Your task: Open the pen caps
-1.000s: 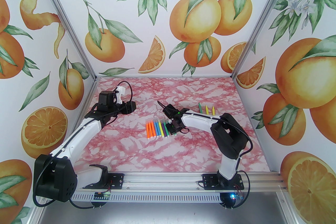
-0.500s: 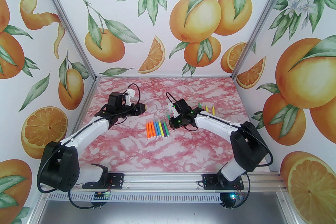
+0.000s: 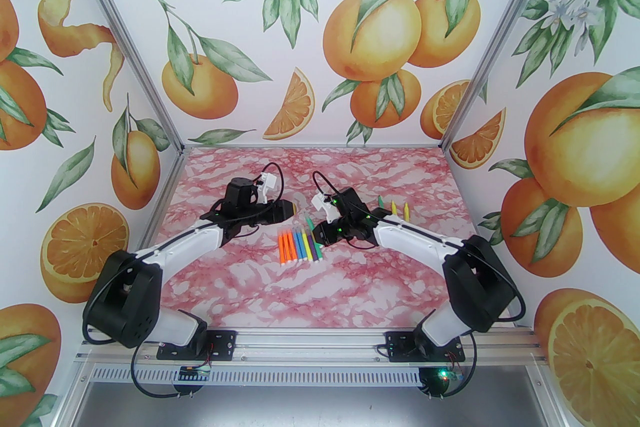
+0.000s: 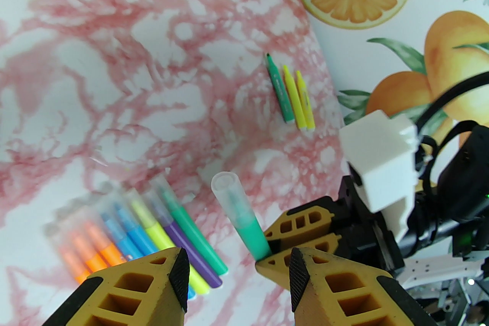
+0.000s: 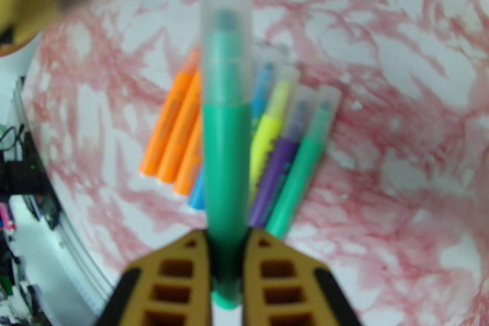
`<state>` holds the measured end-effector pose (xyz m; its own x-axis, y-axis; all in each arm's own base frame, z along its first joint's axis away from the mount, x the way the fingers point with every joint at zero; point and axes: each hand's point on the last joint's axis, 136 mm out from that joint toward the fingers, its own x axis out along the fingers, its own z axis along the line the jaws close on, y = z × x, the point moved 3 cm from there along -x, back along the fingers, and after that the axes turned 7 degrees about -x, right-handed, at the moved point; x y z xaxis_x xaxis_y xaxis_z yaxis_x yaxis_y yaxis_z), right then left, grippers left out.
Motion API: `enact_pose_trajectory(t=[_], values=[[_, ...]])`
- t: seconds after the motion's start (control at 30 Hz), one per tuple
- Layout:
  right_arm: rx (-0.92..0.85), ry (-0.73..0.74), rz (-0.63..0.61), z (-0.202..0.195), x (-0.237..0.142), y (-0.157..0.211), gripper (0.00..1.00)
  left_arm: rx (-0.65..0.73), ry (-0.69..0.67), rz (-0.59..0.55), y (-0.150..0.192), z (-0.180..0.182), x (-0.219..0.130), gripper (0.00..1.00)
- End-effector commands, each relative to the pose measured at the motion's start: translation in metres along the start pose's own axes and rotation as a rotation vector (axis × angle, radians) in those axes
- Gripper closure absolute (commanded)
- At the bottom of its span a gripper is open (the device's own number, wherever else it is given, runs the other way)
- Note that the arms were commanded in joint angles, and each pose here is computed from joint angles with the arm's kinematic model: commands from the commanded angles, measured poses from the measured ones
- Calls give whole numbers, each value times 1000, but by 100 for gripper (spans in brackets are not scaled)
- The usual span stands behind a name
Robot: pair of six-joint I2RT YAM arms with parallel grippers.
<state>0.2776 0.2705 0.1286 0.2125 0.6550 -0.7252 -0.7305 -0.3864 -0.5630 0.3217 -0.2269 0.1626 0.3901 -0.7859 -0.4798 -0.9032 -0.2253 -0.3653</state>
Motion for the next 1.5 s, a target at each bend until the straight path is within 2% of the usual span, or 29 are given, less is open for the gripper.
enact_pose_trajectory(t=[0.0, 0.27, 0.43, 0.67, 0.83, 1.07, 1.2, 1.27, 1.33, 1.47], values=[[-32, -60, -67, 14, -10, -12, 100, -1, 57, -26, -12, -14, 9, 53], [-37, -77, -62, 17, -10, -10, 100, -1, 161, -4, -14, -33, 25, 55], [-43, -89, -65, 18, -10, -10, 100, 5, 179, 2, -15, -38, 26, 56], [-50, -87, -81, 19, -13, -11, 100, -6, 178, 15, -13, -37, 28, 68], [-55, -79, -94, 19, -15, -13, 100, -6, 184, 25, -11, -38, 29, 69], [-53, -63, -99, 17, -15, -13, 100, -3, 194, 31, -11, -42, 29, 81], [-50, -43, -93, 13, -14, -11, 80, -2, 201, 34, -11, -45, 28, 90], [-50, -47, -90, 13, -14, -10, 73, -2, 202, 33, -12, -46, 27, 94], [-53, -62, -92, 15, -13, -9, 70, -1, 206, 32, -13, -48, 26, 97], [-53, -75, -98, 16, -13, -9, 69, 2, 210, 30, -14, -51, 25, 100]])
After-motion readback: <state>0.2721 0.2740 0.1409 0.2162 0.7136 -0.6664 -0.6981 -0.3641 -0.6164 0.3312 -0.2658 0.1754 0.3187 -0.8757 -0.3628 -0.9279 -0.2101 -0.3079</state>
